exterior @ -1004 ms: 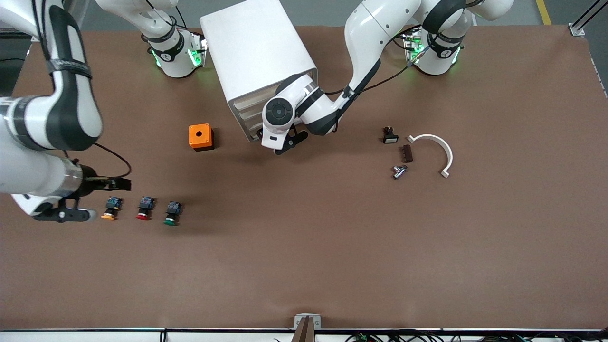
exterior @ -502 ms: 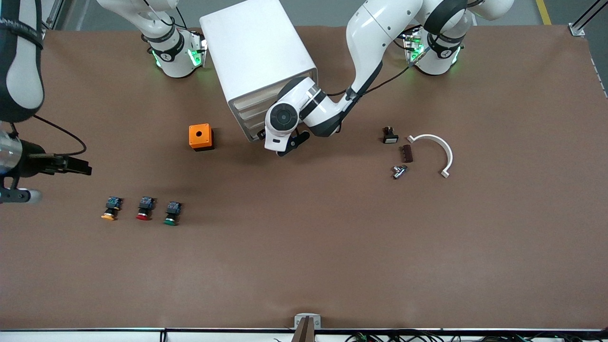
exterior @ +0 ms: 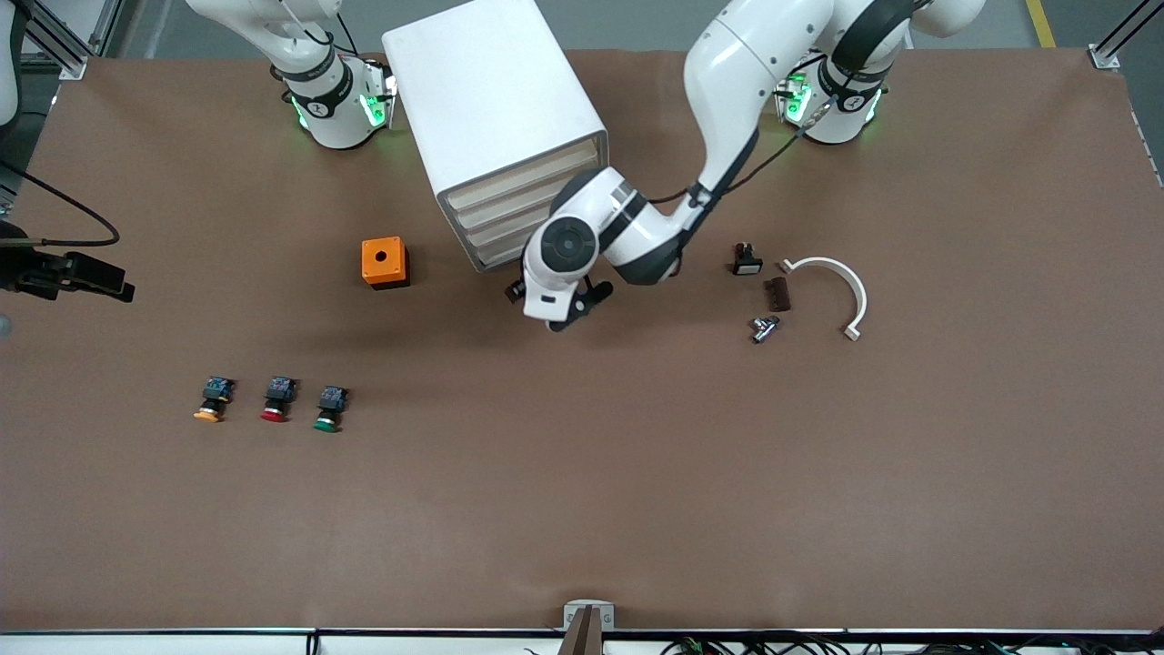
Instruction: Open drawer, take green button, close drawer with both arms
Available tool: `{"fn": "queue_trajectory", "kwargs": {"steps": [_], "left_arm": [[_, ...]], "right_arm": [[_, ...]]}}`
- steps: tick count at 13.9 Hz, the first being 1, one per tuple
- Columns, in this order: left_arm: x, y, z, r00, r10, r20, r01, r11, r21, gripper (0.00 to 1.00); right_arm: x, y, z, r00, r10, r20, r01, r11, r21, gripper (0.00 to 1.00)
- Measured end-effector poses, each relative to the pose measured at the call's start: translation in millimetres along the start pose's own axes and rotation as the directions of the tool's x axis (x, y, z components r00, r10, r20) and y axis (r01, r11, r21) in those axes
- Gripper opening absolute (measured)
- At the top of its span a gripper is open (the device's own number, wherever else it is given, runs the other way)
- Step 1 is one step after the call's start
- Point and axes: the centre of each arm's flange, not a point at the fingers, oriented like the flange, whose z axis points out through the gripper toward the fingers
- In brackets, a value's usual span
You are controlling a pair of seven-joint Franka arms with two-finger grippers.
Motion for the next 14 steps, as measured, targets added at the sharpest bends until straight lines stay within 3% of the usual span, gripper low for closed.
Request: {"fn": "queue_trajectory", "kwargs": {"steps": [3, 5, 9, 12, 14], "left_arm": [[47.3, -3.1, -94.2, 0.987, 0.029, -0.156, -0.040, 0.997, -0.070, 1.00], [59.3, -20.6, -153.3, 0.976, 0.075, -0.203, -0.083, 0.996, -0.032, 1.00], [104.8, -78.7, -253.6, 0.955, 0.222, -0.194, -0.210, 0.974, 0.081, 1.00], [152.7, -124.5, -305.6, 0.928, 0.332, -0.169, -0.314, 0.941, 0.123, 1.00], [181.7, -155.2, -327.5, 0.901, 0.413, -0.130, -0.393, 0.906, 0.157, 1.00]], "right_arm": [[0.5, 0.4, 1.9, 1.000, 0.001, 0.001, -0.001, 1.000, 0.000, 1.00], [0.5, 0.1, 1.9, 1.000, 0.001, 0.001, -0.001, 1.000, 0.000, 1.00], [1.0, -1.6, -7.6, 1.000, -0.002, -0.021, 0.002, 1.000, -0.001, 1.00], [0.1, -1.5, -29.4, 0.998, -0.002, -0.066, 0.002, 1.000, -0.003, 1.00], [-5.6, -3.0, -37.7, 0.999, -0.002, -0.049, 0.002, 1.000, -0.001, 1.00]]}}
